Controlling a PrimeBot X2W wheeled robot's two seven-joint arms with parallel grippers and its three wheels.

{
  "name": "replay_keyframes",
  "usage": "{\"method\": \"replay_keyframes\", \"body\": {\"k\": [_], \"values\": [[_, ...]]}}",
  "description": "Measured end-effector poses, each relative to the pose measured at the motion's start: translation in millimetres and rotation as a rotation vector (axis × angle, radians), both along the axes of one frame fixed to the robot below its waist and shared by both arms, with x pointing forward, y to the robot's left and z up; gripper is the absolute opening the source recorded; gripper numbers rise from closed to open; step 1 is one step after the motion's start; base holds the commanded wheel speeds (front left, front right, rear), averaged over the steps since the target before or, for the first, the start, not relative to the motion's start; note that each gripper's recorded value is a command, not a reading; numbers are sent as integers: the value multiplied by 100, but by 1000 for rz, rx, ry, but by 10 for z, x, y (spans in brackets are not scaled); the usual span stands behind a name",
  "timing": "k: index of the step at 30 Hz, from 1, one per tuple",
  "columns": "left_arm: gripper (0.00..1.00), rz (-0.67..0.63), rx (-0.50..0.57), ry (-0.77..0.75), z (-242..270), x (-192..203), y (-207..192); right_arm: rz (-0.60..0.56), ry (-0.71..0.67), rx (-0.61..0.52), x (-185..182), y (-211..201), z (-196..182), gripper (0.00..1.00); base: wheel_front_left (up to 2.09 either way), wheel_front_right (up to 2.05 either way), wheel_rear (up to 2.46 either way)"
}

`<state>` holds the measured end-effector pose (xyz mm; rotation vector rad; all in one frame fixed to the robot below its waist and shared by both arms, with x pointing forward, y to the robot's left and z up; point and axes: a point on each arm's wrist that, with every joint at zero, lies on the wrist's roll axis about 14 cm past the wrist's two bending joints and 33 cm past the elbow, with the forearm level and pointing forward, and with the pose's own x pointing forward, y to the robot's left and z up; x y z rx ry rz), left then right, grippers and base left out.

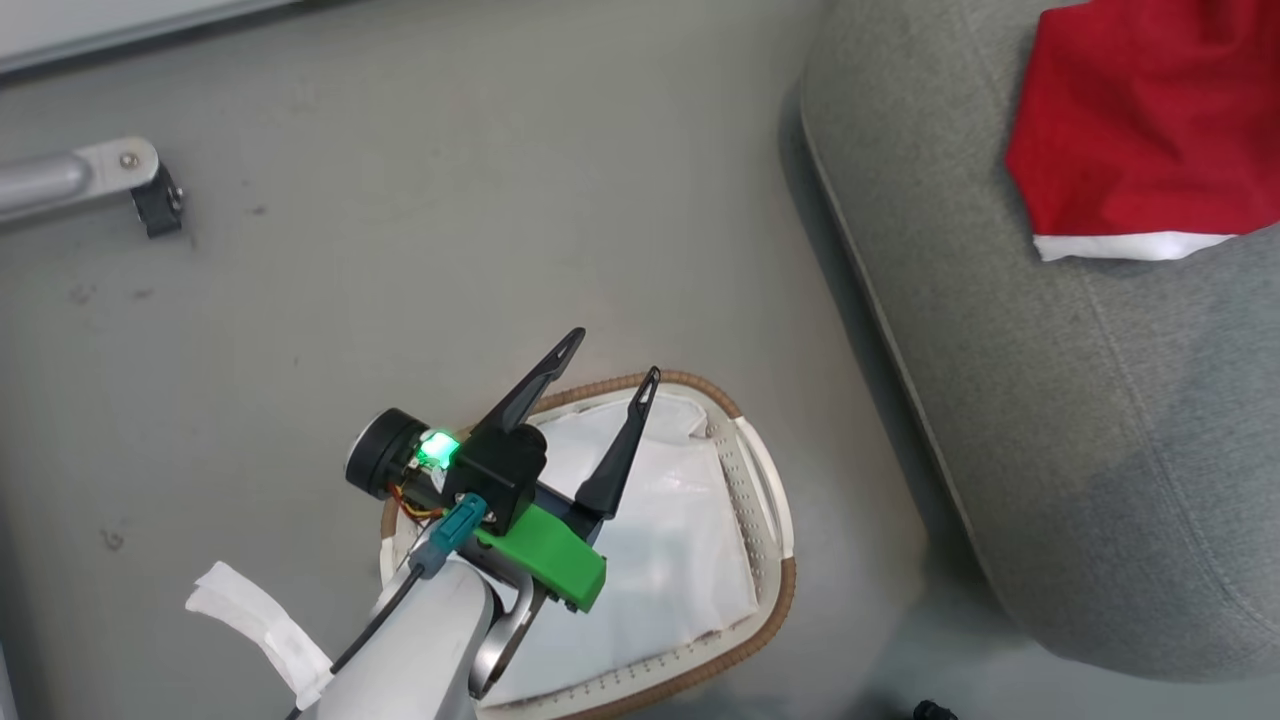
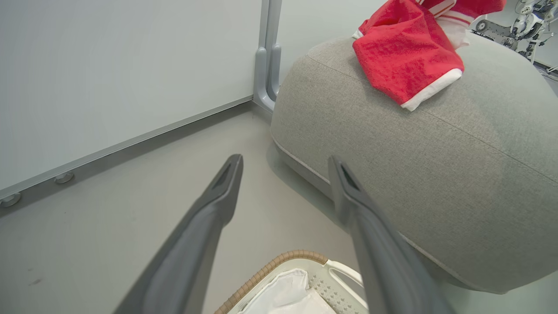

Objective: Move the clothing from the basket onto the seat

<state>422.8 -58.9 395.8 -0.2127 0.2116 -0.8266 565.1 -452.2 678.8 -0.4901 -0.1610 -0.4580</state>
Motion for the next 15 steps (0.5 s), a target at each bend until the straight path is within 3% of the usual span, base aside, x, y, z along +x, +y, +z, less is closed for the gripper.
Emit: {"method": "replay_keyframes", "body": {"k": [8,13,15], "values": [[100,14,24,65,-356,50,102,11,232,143,181,188,-1436,0,0,0,0],[100,17,27,84,-453,65,104,40,334,174,99,410,-1973,2,0,0,0],[100,13,25,82,-450,70,85,39,351,176,20,433,-2056,39,0,0,0]]}}
